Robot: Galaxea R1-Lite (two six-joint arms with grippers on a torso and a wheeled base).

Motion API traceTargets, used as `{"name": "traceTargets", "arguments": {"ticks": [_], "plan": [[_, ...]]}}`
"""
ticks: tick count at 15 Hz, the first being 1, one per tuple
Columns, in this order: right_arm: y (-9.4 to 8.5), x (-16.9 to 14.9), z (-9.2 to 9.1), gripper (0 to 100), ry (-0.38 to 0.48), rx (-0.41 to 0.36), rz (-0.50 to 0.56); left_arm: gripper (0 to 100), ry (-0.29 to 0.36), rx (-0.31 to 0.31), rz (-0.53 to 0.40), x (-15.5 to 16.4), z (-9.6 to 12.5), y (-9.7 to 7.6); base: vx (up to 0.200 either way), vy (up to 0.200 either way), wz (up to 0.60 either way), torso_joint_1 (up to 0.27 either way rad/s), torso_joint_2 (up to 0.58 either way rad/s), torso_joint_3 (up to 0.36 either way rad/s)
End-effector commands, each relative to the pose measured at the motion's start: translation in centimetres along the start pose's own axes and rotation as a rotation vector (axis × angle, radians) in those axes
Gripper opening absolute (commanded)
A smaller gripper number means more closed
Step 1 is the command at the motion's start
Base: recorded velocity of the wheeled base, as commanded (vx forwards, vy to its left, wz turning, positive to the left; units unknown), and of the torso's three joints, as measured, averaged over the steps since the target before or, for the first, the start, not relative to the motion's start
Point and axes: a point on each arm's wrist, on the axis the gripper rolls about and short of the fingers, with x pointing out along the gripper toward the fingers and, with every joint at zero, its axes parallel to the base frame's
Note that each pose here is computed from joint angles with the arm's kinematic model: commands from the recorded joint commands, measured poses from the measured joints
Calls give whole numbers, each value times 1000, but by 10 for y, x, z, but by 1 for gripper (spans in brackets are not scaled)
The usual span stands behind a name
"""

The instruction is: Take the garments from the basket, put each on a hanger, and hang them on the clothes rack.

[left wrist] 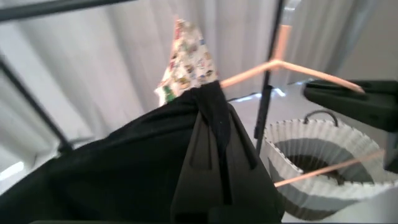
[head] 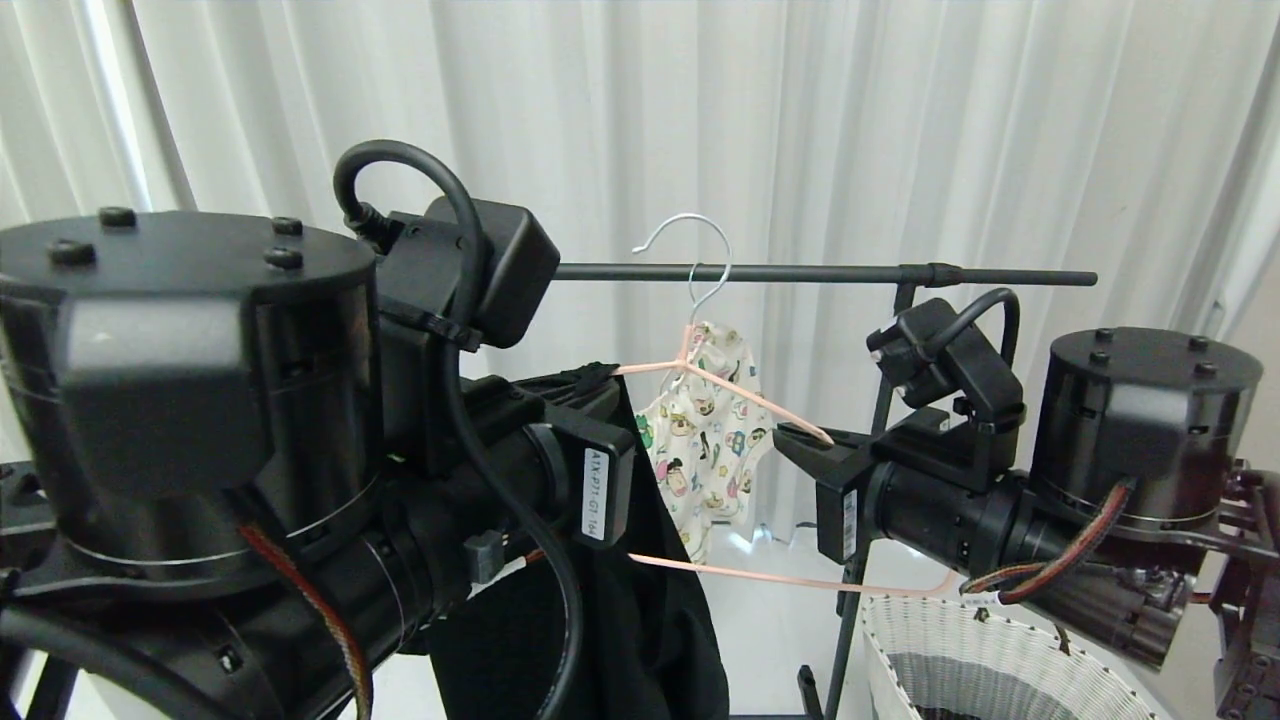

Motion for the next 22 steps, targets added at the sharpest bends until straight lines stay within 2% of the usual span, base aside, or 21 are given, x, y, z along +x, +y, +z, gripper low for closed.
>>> {"name": "traceTargets", "arguments": {"ticks": [1, 5, 10, 11, 14, 15, 18, 20, 22], "plan": [[4, 0, -1, 0, 3, -3, 13, 0, 2, 13, -18, 2, -2, -2, 0, 0, 0, 0, 0, 0], [14, 5, -4, 0, -10, -5, 42, 0, -6, 16, -38, 9, -3, -7, 0, 0, 0, 0, 0, 0], [14, 6, -3, 0, -20, -3, 25, 0, -7, 17, -44, 7, -4, -8, 0, 0, 0, 0, 0, 0], [13, 6, -4, 0, -20, -2, 22, 100, -5, 18, -44, 7, -5, -8, 0, 0, 0, 0, 0, 0], [11, 6, -2, 0, -36, 3, 6, 100, -15, 24, -41, 4, -3, -5, 0, 0, 0, 0, 0, 0], [9, 6, -1, 0, -46, 6, -7, 100, -17, 52, -36, 1, -4, -3, 0, 0, 0, 0, 0, 0], [8, 5, 2, 0, -69, 6, -10, 100, -32, 50, -36, -9, -3, 2, 0, 0, 0, 0, 0, 0], [4, 6, 5, 0, -93, -12, -52, 100, -48, 43, -36, -15, 0, 5, 0, 0, 0, 0, 0, 0], [-1, 6, 7, 0, -113, -20, -69, 100, -54, 62, -40, -21, -1, 8, 0, 0, 0, 0, 0, 0]]}}
